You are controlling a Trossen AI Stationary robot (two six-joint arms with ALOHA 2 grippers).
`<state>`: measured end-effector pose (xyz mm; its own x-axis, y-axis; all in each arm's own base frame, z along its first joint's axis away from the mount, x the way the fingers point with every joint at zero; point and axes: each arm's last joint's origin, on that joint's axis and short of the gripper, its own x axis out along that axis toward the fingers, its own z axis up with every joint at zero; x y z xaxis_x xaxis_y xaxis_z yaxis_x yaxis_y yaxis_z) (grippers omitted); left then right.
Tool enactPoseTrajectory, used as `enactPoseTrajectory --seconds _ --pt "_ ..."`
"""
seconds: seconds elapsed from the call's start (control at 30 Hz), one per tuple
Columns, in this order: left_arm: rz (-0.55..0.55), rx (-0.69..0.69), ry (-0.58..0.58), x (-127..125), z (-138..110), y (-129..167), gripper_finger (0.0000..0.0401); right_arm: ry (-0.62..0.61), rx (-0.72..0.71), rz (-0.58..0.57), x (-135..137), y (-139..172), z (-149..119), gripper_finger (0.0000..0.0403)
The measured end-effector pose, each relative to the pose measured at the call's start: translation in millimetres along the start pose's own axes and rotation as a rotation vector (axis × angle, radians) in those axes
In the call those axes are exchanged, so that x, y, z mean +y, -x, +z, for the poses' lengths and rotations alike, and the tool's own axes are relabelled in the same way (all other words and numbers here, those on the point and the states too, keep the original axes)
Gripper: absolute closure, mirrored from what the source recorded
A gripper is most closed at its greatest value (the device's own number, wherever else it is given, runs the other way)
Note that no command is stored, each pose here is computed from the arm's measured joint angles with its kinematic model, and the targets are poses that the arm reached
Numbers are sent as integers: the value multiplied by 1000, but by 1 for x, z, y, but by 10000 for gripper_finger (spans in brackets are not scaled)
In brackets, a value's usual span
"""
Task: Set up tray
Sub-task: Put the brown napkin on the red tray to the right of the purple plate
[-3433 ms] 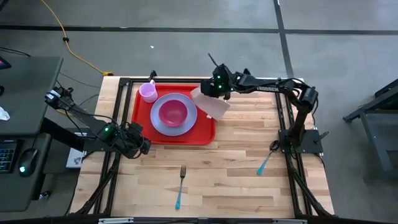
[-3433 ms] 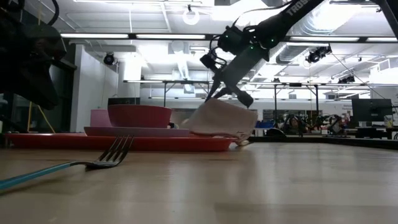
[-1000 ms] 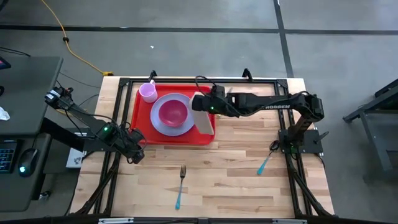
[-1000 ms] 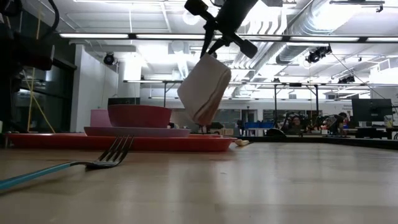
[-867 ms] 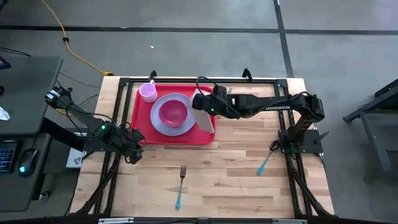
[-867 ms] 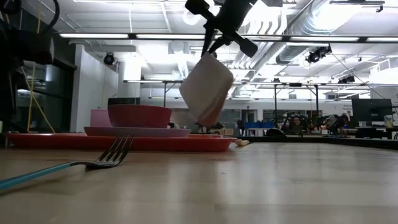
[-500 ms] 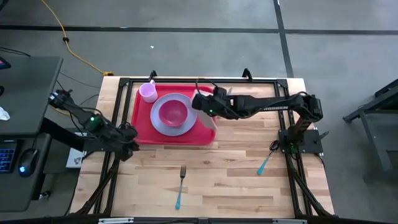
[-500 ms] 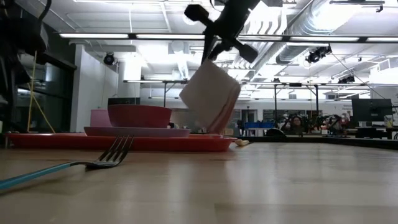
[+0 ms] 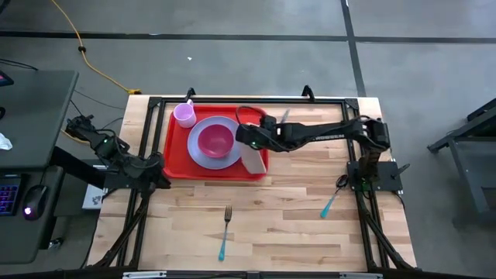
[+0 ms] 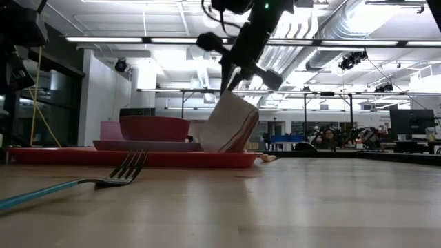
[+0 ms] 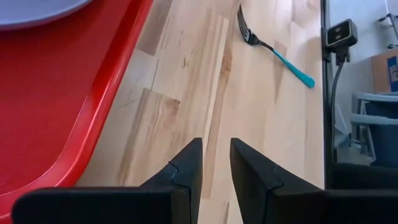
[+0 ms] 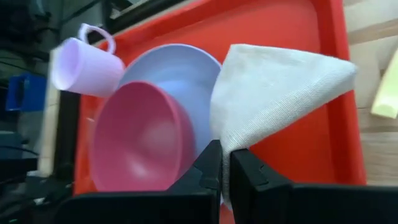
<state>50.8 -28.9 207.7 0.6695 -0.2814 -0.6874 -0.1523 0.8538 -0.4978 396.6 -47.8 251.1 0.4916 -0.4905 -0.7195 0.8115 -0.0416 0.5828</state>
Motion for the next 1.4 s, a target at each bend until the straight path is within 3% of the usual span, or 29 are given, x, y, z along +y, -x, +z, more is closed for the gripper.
enactPoseTrajectory --seconds 0.3,0.93,1.4 --pt "10 7 -5 1 -1 0 290 85 34 -93 -10 -17 9 403" --pt "50 -41 41 2 1 0 290 292 118 -266 -29 -19 19 403" --pt "45 -39 44 2 1 0 290 399 137 -219 -25 -31 16 403"
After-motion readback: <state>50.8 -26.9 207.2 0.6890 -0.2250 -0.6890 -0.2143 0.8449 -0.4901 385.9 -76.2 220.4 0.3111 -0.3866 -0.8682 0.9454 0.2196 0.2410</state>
